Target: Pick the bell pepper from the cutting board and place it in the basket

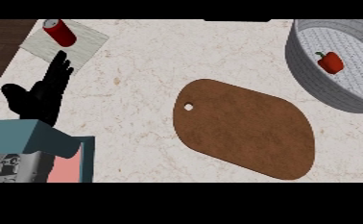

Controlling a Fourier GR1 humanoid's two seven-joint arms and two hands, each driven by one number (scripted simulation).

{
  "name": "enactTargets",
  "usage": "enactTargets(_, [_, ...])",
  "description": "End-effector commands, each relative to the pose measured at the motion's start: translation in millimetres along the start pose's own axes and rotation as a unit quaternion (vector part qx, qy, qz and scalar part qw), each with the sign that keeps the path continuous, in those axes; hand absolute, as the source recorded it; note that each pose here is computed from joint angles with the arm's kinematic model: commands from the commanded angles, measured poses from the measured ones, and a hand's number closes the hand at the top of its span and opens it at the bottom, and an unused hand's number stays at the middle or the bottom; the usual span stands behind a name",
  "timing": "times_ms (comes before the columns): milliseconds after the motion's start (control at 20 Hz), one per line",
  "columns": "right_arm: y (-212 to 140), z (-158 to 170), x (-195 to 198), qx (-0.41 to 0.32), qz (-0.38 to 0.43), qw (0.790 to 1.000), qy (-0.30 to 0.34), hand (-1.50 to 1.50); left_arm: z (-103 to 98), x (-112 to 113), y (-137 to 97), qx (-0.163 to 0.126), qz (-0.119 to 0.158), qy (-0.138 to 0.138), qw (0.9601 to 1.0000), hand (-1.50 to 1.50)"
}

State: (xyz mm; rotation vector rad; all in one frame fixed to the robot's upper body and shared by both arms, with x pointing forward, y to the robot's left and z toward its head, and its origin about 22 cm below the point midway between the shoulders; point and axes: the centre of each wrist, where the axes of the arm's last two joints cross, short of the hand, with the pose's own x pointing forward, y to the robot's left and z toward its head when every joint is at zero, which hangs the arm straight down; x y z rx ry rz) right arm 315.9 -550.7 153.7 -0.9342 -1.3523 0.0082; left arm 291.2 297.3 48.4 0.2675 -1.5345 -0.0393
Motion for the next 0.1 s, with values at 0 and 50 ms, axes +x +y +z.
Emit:
enactTargets(0, [-43, 15, -24, -0.003, -0.028, 1.000, -0.010, -1.50, -1, 7, 0, -0.001, 0.006, -0.001, 1.0000, 0.00])
enactTargets(50, [-40, 10, -16, 0.007, -0.028, 1.000, -0.005, -1.50, -4, -2, -11, -0.002, -0.001, 0.004, 1.0000, 0.00])
